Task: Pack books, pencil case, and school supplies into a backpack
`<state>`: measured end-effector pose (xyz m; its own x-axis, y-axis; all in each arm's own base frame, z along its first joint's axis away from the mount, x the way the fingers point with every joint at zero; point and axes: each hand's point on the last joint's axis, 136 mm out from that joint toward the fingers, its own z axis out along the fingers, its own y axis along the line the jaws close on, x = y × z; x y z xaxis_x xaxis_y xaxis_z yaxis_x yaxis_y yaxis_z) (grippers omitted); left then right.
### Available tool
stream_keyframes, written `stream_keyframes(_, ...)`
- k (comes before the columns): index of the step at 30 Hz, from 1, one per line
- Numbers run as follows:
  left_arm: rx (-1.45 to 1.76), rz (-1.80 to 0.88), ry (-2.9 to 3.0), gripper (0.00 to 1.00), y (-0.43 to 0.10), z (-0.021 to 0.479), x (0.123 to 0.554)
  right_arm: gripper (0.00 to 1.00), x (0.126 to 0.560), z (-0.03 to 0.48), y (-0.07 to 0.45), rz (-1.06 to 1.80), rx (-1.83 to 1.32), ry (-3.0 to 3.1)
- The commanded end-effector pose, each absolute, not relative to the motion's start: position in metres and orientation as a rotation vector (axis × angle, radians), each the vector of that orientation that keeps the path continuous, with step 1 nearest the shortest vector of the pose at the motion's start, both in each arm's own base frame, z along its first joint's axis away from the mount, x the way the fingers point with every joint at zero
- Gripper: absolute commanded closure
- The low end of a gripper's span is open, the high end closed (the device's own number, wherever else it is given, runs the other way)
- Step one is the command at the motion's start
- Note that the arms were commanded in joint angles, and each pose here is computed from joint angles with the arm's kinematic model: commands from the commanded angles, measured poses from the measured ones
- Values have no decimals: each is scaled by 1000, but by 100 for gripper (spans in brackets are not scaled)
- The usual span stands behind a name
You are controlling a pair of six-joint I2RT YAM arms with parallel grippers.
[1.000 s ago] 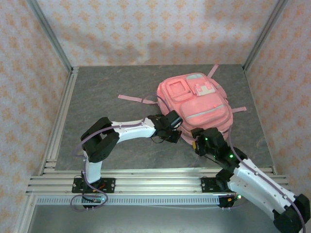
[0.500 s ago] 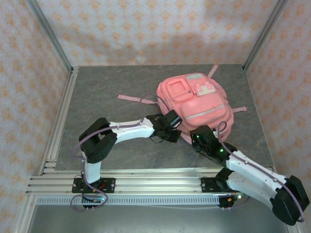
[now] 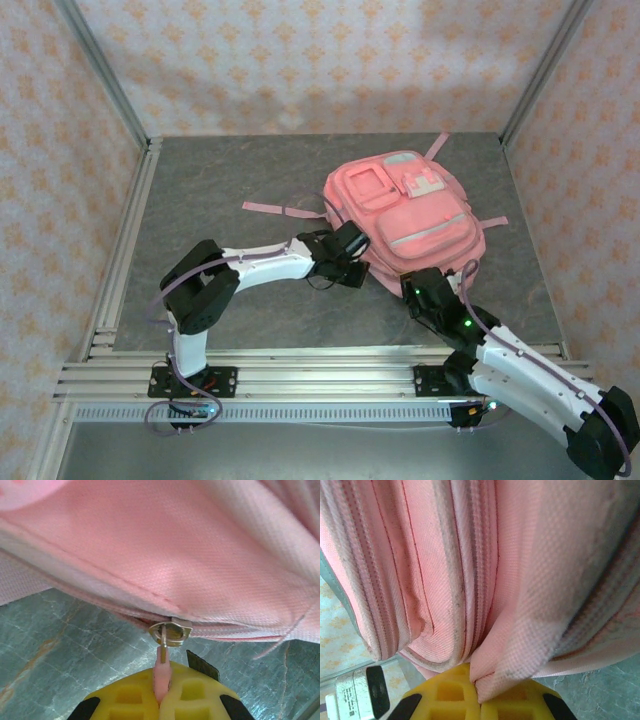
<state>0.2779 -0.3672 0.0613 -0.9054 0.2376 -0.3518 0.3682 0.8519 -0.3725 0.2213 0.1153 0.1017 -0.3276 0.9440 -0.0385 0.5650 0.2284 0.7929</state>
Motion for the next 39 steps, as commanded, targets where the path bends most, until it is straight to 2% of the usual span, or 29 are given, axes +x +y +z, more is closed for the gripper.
stream_keyframes(1,391,-557,2735,100,-345,69,290,100,217,88,94,773,1353,1998)
stream_keyframes(23,239,-502,2736,100,-327,71,331,100,214,92,96,759,1272,2051)
stream_keyframes(30,200,-437,2773,100,-315,53,340,100,215,94,96,764,1266,2042)
stream_keyframes(39,92,-429,2773,100,-304,55,356,100,215,93,95,760,1260,2045)
